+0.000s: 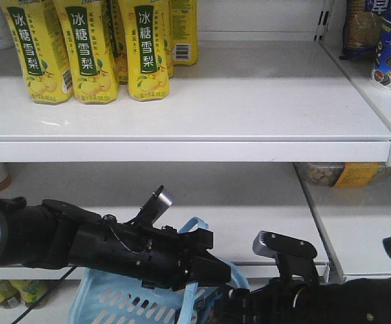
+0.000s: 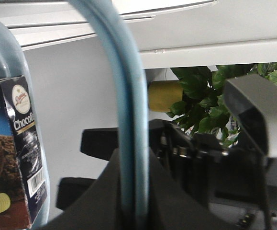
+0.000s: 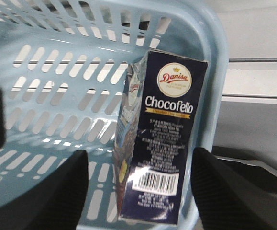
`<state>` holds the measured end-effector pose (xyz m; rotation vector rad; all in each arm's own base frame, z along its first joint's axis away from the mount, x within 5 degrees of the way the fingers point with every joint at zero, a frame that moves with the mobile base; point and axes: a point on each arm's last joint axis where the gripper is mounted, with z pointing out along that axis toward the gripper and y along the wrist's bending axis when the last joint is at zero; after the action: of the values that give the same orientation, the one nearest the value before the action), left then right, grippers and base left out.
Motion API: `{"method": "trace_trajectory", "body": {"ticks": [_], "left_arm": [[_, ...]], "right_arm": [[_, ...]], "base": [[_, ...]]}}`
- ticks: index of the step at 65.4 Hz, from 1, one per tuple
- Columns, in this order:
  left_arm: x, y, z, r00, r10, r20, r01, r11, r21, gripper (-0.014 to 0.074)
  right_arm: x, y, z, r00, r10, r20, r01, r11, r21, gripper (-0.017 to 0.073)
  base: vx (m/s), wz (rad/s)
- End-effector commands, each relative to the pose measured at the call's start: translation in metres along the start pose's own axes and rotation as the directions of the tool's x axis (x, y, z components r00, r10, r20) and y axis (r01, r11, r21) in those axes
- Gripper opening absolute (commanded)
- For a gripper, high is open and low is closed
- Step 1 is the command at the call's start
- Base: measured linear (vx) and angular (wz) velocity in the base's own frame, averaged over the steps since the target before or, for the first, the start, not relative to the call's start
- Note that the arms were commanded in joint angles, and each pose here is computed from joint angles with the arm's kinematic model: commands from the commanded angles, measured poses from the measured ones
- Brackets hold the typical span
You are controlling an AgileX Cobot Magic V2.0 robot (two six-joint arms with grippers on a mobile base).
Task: Left arm holds basket, right arm returns cookies
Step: 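Reach the right gripper down into the basket toward the Chocofello box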
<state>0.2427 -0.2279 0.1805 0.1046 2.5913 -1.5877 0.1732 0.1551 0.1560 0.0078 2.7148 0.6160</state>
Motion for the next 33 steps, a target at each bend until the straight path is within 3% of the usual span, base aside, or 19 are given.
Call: {"method": "trace_trajectory", "body": {"ticks": [1,33], "left_arm": [[-0.005,-0.023,-0.009,0.996,0.075,0.043,-0.078,0.994,0.072,-0.0006],[-0.005,-0.023,-0.009,0.996,0.075,0.043,-0.078,0.994,0.072,-0.0006]], "right_arm": [[-0.011,0.009,0.002,0.999,0.0,0.04,0.0,1.0,-0.019,0.0456],[-0.009,0.001,0.024,0.999,0.041,0.007,-0.041,0.999,0.036,0.0456]], "base": [[0.0,0.0],[0.0,0.0]]}}
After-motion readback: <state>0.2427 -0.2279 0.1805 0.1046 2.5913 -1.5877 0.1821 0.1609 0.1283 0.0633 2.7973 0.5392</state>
